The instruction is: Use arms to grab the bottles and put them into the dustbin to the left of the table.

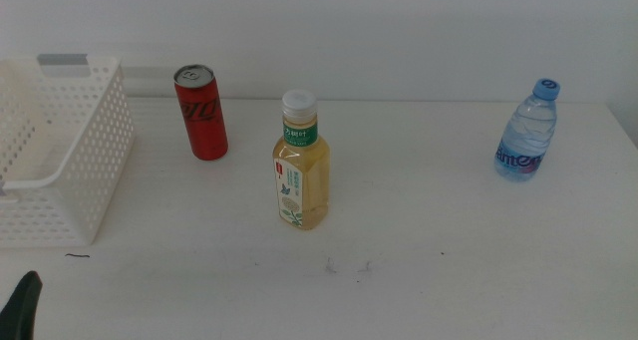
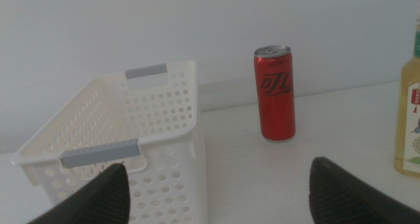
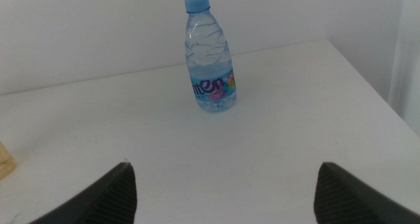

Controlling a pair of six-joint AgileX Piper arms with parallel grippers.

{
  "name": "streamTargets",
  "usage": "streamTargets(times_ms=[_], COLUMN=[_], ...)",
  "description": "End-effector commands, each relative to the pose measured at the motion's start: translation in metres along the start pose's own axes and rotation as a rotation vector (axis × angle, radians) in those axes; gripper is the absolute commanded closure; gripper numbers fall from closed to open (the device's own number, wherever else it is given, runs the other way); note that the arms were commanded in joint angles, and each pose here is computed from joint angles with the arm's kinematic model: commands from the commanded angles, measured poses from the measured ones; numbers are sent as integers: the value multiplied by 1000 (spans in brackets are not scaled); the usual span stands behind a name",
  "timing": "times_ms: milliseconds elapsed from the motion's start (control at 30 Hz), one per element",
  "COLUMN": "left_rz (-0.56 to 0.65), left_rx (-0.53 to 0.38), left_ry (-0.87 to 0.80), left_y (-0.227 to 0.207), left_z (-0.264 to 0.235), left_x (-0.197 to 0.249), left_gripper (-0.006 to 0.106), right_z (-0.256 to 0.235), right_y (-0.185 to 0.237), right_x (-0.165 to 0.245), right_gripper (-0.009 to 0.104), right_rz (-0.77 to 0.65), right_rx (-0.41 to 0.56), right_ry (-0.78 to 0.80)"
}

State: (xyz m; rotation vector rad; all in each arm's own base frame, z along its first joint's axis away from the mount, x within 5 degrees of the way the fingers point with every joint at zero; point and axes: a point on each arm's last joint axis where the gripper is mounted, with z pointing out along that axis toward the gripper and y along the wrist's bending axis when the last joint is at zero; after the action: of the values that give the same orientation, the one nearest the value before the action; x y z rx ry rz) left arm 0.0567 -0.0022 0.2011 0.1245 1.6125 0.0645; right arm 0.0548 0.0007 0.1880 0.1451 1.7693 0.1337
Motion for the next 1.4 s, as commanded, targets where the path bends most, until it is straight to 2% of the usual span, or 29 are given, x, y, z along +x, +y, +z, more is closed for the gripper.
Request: streamTargets(times_ms=[0, 467, 500, 700, 833, 1033, 1367], left_rz=[-25, -52, -52, -46, -29, -37, -22], left_rx=[-2, 6, 26, 125, 157, 149, 157], left_ry=[-18, -34, -72, -66, -64, -67, -103], left_y=[0, 0, -1, -11, -20, -26, -28], left_z=[0, 0, 3, 39, 65, 90, 101], left_x=[-2, -3, -8, -15, -11, 2, 9], left_gripper=[7, 7, 7, 7, 7, 7, 7], right_z=[0, 0, 0, 0, 0, 0, 0], right_y=[-1, -1, -1, -1, -1, -1, -1], right_x=[0, 0, 0, 0, 0, 0, 0], right_gripper=[10, 10, 10, 10, 10, 10, 10], right_rz=[-13, -13, -13, -13, -13, -13, -13], right_rx=[9, 9, 9, 9, 9, 9, 9], right_ry=[-8, -8, -8, -8, -8, -8, -8])
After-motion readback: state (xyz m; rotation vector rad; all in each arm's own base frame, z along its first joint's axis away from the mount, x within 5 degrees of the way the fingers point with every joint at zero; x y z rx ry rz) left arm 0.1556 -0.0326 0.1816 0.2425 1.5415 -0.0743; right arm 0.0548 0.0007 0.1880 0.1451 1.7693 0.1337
